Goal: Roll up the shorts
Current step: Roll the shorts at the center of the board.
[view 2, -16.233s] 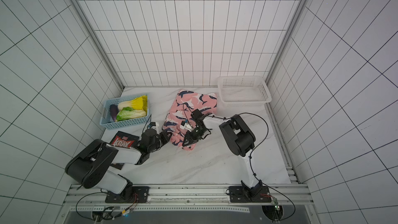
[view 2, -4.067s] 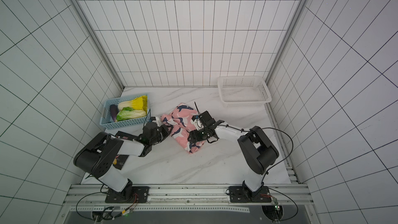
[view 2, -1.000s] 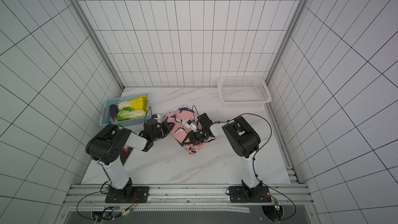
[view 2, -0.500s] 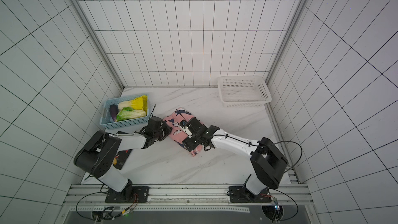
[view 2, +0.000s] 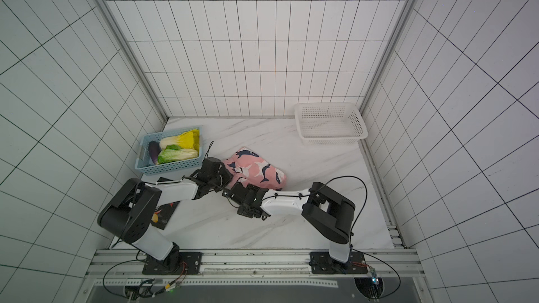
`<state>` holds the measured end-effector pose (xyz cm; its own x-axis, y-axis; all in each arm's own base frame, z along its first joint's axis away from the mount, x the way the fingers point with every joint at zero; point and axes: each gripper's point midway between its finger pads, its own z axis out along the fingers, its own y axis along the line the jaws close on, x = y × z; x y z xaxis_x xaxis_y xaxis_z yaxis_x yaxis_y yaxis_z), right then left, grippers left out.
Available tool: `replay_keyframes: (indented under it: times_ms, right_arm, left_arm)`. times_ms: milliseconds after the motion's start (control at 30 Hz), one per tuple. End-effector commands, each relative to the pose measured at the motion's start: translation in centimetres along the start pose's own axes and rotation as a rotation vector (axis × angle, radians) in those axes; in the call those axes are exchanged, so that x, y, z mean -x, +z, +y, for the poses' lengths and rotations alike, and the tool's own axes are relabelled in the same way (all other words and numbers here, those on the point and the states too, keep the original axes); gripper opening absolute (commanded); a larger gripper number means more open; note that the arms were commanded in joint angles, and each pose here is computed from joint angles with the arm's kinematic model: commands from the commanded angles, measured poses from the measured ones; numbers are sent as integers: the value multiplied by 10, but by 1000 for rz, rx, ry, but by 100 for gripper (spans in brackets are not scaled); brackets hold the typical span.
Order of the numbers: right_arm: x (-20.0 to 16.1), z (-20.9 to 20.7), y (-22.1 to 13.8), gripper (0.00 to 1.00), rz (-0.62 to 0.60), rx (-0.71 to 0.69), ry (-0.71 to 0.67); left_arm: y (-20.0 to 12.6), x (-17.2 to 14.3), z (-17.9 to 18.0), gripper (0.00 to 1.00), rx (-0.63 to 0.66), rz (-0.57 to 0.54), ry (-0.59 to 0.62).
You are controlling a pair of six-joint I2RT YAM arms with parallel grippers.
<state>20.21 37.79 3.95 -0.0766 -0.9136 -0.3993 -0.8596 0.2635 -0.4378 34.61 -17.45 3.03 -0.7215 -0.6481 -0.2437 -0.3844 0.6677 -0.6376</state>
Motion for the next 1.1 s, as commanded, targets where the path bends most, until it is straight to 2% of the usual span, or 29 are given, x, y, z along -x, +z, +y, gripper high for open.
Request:
replay_keyframes:
  times_ms: [0, 133, 167, 233, 300, 333, 367, 433, 500, 633, 733, 867, 1067]
  right_arm:
    - [-2, -18, 13, 73, 28, -77, 24]
    - [-10, -13, 15, 29, 41, -6, 60]
    - [-12, -12, 14, 21, 47, 23, 77]
    - [-14, -6, 11, 14, 49, 129, 128]
    - [-11, 2, 4, 12, 28, 267, 200]
    - [-8, 5, 0, 12, 12, 346, 252]
    - [-6, 7, -4, 11, 2, 418, 304]
    - [-5, 9, -7, 10, 2, 525, 378]
    - [-3, 10, -9, 9, -1, 610, 446]
    - [4, 5, -14, 9, -34, 786, 611]
    - [10, -2, -16, 9, -65, 911, 724]
    - [11, -11, -10, 9, -84, 1036, 867]
    - [1, -19, 9, 9, -94, 1130, 1032]
  left_arm:
    - [-3, -12, 8, 0, 35, 56, -7]
    - [-7, -12, 6, 0, 25, 54, -4]
    - [-8, -10, 5, 0, 22, 52, 1]
    - [-9, -10, 1, 0, 13, 52, 18]
    - [-11, -8, -4, 0, 9, 53, 47]
    - [-14, -5, -4, 11, 13, 43, 57]
    - [-17, -2, -6, 28, 11, 28, 71]
    - [-25, 5, -9, 50, -3, -13, 88]
    - [-37, 12, -14, 61, -28, -58, 102]
    - [-65, 23, -20, 66, -102, -152, 125]
    - [-79, 21, -21, 67, -154, -177, 140]
    - [-80, 12, -21, 68, -225, -168, 144]
    - [-70, 9, -33, 73, -372, -185, 120]
